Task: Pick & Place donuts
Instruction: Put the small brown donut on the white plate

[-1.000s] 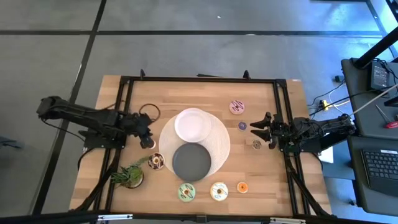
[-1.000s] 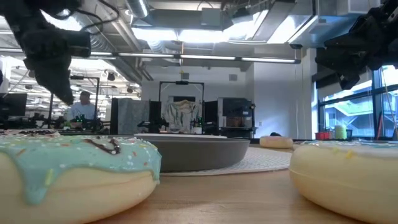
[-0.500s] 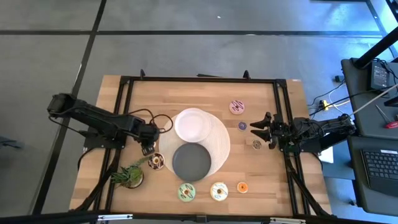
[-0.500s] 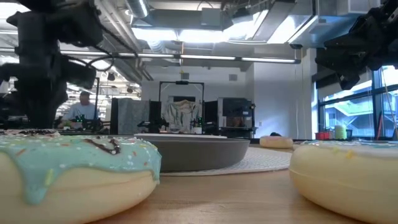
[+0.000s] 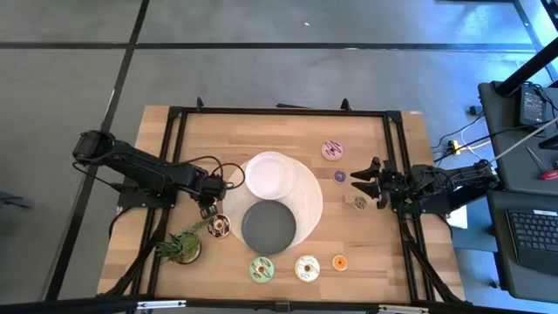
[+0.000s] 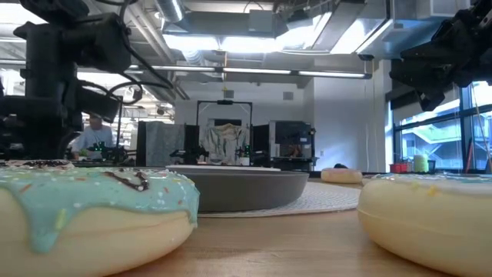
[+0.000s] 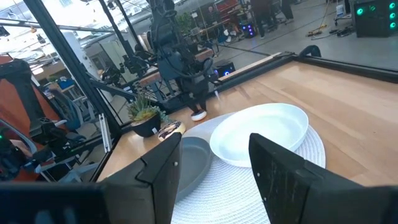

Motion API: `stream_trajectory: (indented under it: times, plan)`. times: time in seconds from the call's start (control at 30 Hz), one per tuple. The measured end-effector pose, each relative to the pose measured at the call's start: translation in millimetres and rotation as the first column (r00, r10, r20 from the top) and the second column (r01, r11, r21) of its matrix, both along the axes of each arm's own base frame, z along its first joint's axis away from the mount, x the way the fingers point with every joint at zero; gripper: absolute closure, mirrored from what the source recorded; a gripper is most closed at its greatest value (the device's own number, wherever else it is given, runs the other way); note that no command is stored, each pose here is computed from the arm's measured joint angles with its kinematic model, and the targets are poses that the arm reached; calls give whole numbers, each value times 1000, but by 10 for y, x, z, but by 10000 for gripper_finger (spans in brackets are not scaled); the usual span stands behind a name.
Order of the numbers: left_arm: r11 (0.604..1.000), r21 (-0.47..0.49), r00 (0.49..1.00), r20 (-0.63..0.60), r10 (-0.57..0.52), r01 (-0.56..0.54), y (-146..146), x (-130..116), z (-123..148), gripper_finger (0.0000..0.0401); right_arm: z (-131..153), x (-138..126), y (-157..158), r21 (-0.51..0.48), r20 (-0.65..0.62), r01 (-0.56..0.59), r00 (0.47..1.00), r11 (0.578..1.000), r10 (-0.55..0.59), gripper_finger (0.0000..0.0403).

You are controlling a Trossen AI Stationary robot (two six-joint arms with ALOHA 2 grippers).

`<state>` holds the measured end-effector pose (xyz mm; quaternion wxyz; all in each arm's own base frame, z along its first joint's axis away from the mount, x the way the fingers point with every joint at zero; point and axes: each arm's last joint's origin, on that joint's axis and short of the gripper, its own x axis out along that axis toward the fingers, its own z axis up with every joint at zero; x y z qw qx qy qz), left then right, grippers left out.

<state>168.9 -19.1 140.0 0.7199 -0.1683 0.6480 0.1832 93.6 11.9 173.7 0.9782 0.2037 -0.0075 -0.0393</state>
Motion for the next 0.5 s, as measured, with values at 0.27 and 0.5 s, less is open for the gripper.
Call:
stream_trajectory:
  times: [0.27, 0.5]
  plan:
    - [1000, 5, 1000, 1, -13, 13, 1, 26, 61, 372, 0, 0, 0, 0, 0, 0, 1000, 1000, 0, 215]
    - [994, 101, 981, 183, -56, 37, 125, 365, 469, 386, 0, 0, 0, 0, 0, 0, 1000, 1000, 0, 215]
